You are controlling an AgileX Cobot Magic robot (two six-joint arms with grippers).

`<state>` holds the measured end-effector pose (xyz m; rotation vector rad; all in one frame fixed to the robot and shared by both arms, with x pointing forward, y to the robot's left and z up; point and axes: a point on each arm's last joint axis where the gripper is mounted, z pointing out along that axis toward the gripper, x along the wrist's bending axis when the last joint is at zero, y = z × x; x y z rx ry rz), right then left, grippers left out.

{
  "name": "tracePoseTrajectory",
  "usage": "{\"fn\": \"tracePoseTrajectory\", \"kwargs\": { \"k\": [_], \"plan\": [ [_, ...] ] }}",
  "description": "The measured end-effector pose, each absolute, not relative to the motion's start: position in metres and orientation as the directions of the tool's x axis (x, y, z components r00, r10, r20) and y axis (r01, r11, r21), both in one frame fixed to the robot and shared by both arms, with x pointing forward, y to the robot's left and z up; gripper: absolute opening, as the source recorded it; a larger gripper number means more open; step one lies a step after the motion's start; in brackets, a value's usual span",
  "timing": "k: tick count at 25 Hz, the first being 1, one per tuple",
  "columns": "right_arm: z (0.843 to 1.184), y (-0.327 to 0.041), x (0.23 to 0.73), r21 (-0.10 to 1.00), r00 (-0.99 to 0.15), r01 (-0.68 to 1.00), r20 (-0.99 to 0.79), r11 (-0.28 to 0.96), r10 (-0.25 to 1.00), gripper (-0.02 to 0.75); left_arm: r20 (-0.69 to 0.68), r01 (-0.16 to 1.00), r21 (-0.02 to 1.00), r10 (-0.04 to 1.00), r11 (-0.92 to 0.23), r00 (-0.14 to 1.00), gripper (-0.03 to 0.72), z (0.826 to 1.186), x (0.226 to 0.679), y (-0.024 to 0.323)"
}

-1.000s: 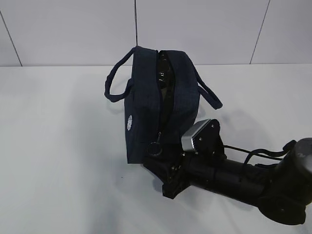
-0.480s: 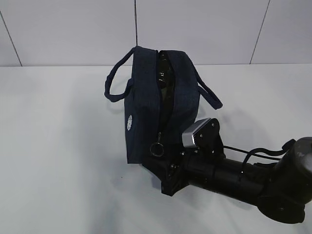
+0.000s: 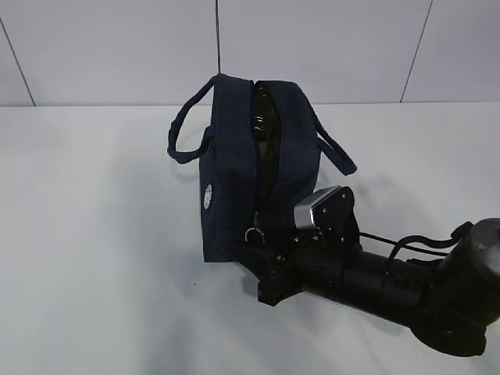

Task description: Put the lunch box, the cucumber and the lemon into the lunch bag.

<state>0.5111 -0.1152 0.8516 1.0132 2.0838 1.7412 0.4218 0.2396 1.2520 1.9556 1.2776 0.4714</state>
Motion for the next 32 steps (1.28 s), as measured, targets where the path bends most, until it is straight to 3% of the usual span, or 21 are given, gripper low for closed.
{"fn": "tracePoseTrajectory", "kwargs": {
  "k": [14, 22, 28, 32],
  "plan": [
    [0.855, -0.115, 0.518, 0.940, -0.706, 0.339, 0.242, 0.018, 0.665, 0.219, -0.089, 0.623, 0.748, 0.895, -0.230, 0.436, 0.204, 1.252, 0.422, 0.240],
    [0.855, -0.115, 0.519, 0.939, -0.699, 0.345, 0.249, 0.011, 0.670, 0.015, -0.097, 0.630, 0.742, 0.893, -0.229, 0.439, 0.204, 1.251, 0.424, 0.238],
    [0.855, -0.115, 0.519, 0.923, -0.678, 0.385, 0.303, -0.028, 0.670, 0.007, -0.125, 0.641, 0.734, 0.885, -0.222, 0.449, 0.204, 1.248, 0.428, 0.235],
    [0.855, -0.115, 0.519, 0.918, -0.674, 0.394, 0.316, -0.036, 0.668, 0.007, -0.150, 0.692, 0.684, 0.884, -0.230, 0.442, 0.204, 1.228, 0.432, 0.233]
  ]
}}
